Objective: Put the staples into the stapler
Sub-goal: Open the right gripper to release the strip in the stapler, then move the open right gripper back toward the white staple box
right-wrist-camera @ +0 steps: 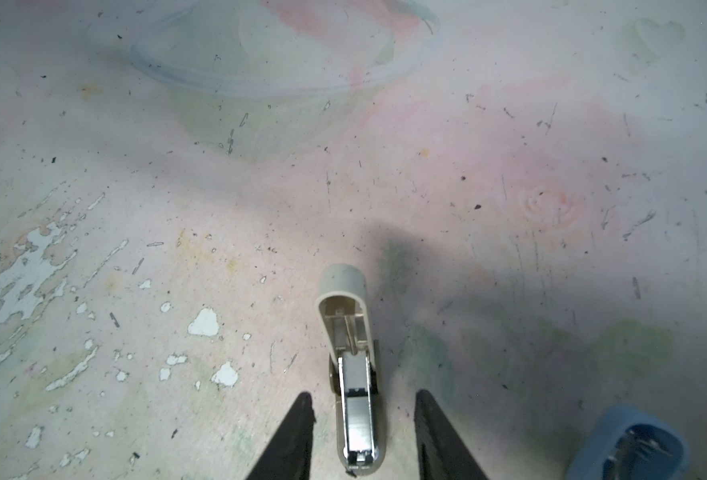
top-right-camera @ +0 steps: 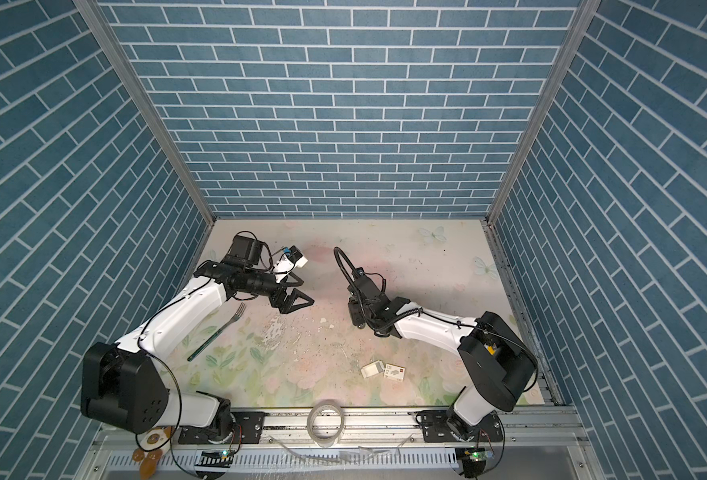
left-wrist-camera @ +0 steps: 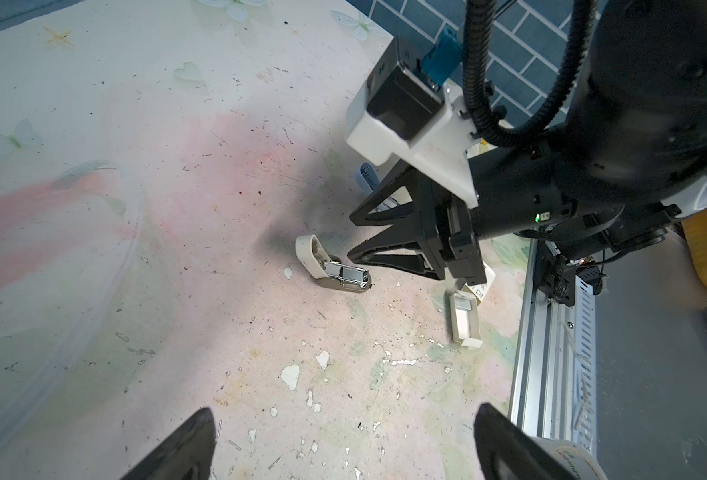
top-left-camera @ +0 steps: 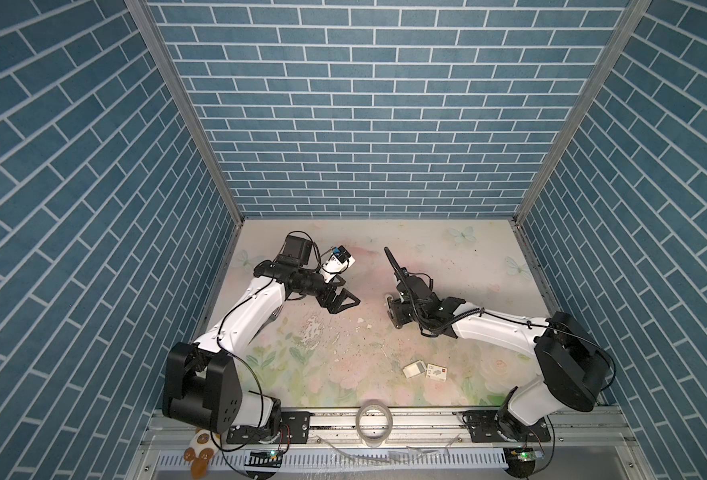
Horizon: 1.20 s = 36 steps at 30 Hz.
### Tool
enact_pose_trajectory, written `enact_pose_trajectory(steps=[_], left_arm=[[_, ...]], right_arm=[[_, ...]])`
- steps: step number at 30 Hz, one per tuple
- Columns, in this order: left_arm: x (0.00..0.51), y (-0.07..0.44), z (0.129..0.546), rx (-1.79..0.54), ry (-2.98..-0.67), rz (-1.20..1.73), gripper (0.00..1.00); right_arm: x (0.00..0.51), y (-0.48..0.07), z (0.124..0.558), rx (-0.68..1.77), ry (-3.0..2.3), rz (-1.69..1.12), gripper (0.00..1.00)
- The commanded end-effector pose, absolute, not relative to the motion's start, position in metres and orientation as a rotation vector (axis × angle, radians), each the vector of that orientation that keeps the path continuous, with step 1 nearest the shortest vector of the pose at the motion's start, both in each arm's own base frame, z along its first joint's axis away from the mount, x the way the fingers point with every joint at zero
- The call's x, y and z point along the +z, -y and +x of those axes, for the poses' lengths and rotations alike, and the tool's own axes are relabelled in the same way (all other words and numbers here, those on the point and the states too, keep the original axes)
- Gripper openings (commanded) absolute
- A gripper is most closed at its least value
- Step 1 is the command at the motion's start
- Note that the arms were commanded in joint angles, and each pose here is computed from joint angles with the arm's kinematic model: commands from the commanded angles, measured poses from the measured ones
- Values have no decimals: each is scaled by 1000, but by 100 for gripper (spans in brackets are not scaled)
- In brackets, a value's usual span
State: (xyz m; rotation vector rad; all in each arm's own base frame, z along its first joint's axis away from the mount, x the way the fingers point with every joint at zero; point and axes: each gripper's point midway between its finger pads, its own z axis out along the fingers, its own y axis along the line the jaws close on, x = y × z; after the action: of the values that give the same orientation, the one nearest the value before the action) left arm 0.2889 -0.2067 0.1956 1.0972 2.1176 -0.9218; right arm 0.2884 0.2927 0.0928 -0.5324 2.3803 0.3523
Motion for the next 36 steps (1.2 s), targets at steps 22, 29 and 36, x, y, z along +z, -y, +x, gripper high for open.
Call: enact_pose_trajectory(steps=[22, 29, 36], left_arm=[[207, 205, 279, -955, -2096, 1151, 99], [209, 206, 279, -962, -2083, 1148, 100], [209, 208, 277, -980, -2077, 1147, 100]], right_arm=[[87, -254, 237, 388, -2521, -588, 40], [105, -240, 168, 621, -2581, -545, 33], [91, -240, 118, 588, -2718, -614, 30]])
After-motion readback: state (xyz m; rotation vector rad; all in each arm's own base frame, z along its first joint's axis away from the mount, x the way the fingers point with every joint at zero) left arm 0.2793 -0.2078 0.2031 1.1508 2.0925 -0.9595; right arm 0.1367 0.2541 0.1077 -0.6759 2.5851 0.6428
